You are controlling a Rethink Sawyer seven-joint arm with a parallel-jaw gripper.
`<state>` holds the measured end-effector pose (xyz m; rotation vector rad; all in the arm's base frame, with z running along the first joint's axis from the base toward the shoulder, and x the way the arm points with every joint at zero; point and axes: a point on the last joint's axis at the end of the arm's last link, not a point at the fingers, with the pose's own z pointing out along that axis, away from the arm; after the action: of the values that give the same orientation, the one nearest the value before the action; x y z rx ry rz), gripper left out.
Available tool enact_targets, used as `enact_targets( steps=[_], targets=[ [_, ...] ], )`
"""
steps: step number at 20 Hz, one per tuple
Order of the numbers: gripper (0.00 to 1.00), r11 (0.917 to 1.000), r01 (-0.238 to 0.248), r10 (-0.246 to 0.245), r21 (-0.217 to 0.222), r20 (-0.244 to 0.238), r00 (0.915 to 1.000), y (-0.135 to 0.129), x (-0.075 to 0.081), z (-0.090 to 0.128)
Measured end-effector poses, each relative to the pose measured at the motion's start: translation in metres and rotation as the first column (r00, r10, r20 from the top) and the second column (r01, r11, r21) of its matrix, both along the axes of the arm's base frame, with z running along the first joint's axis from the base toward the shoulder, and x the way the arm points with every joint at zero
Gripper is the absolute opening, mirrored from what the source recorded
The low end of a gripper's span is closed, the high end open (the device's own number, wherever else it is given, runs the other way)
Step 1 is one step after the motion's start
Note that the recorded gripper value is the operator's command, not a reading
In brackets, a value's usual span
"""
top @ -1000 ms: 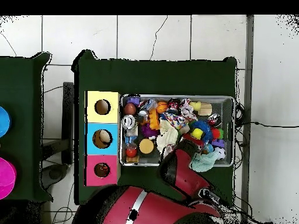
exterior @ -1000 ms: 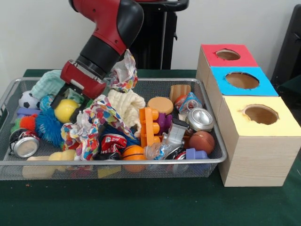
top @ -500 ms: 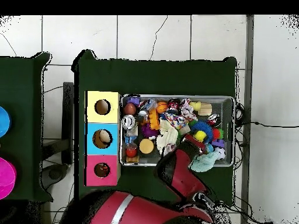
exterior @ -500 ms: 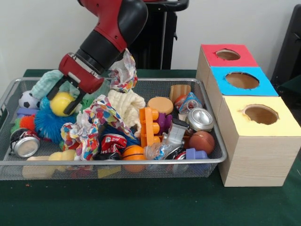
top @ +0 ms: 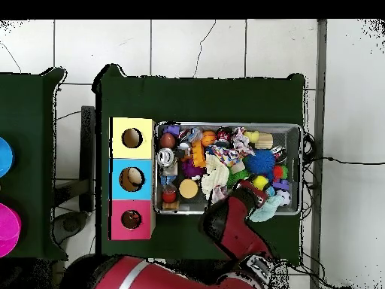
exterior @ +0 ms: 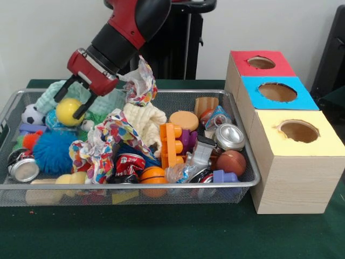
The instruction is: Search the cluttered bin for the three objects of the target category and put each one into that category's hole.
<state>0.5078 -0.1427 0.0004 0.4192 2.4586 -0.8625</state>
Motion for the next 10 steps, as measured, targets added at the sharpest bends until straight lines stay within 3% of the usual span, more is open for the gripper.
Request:
enact_targets(
  steps=[2,4,7,10],
  targets=[
    [1.00,0.9959,-0.090,0.090,0.009,-0.009,0.9959,-0.013,0.004,0.004],
    [1.00,0.9924,-0.123,0.123,0.010,-0.012,0.9924,-0.020,0.005,0.004],
    [1.00,0.9809,-0.194,0.194,0.002,-0.011,0.9809,-0.045,0.010,0.006],
    [1.00,0.9718,-0.236,0.236,-0.006,-0.005,0.9719,-0.066,0.015,0.007]
  ],
)
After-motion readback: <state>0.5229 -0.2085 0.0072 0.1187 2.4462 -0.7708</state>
